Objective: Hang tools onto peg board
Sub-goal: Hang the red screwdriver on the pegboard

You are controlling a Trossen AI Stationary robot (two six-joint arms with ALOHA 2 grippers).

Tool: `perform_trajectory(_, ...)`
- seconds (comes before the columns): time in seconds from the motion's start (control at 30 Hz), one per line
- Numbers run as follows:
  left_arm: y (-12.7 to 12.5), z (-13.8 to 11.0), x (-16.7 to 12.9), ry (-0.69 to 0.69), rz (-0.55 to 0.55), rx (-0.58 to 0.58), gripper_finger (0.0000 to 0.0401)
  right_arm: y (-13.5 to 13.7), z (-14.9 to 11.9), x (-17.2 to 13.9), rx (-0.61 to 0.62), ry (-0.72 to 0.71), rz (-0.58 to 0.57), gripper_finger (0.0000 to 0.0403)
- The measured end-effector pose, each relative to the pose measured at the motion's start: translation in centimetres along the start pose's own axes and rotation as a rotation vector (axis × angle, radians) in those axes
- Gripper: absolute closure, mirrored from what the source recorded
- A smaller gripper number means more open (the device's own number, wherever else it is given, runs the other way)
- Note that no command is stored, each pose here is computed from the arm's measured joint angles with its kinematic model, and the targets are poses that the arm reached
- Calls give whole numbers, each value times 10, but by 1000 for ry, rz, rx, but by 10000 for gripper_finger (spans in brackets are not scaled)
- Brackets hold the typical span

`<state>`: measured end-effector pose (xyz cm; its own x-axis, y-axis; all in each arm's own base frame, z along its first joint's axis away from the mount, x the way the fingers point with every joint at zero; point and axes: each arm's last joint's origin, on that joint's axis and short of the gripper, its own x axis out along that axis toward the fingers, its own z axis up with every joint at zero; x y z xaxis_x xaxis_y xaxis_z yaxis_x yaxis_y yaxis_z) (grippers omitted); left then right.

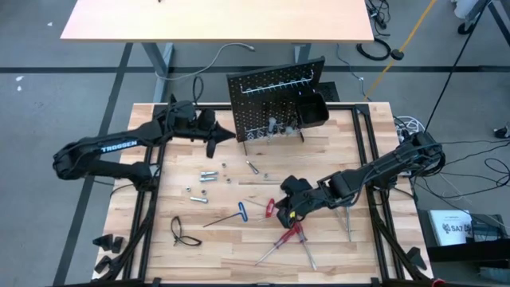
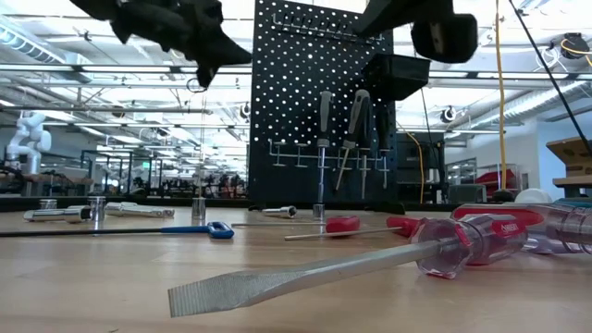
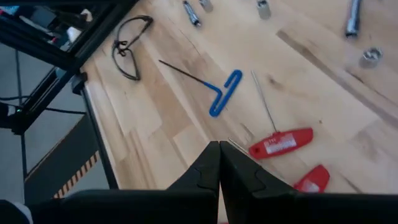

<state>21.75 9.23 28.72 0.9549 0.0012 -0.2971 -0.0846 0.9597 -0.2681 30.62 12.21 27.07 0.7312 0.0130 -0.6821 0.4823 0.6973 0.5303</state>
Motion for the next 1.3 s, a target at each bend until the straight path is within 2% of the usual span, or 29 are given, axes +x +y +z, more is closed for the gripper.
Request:
perform_trajectory(0.13,-16,-4,-3,45,-34,39,401,-2,-4,-1,49,33,-20,403)
perform_trajectory(0.33,-33,-16,-2,153,-91,51,401,0,-7,-1,113,120,17,403)
perform_trajectory(0.4,-40,-16,-5,150,-103,79,401,0,-8,-1,129,150,26,403)
perform_trajectory(0.53,-53,-14,-15,117,-57,122,401,-3,-10,-2,162,177,-5,403)
perform_trajectory(0.67,-62,-12,-23,89,-59,123,401,-5,-11,-2,162,182,-25,403)
perform_trajectory(0.77,-65,-22,-26,103,-60,94,401,-5,-11,-2,128,182,-28,403)
perform_trajectory(1.0,-69,-55,-31,129,-4,-52,401,-10,-5,0,35,151,-47,403)
perform_trajectory(1.3,-89,-71,-37,84,99,-183,401,-16,6,3,-170,133,-52,403)
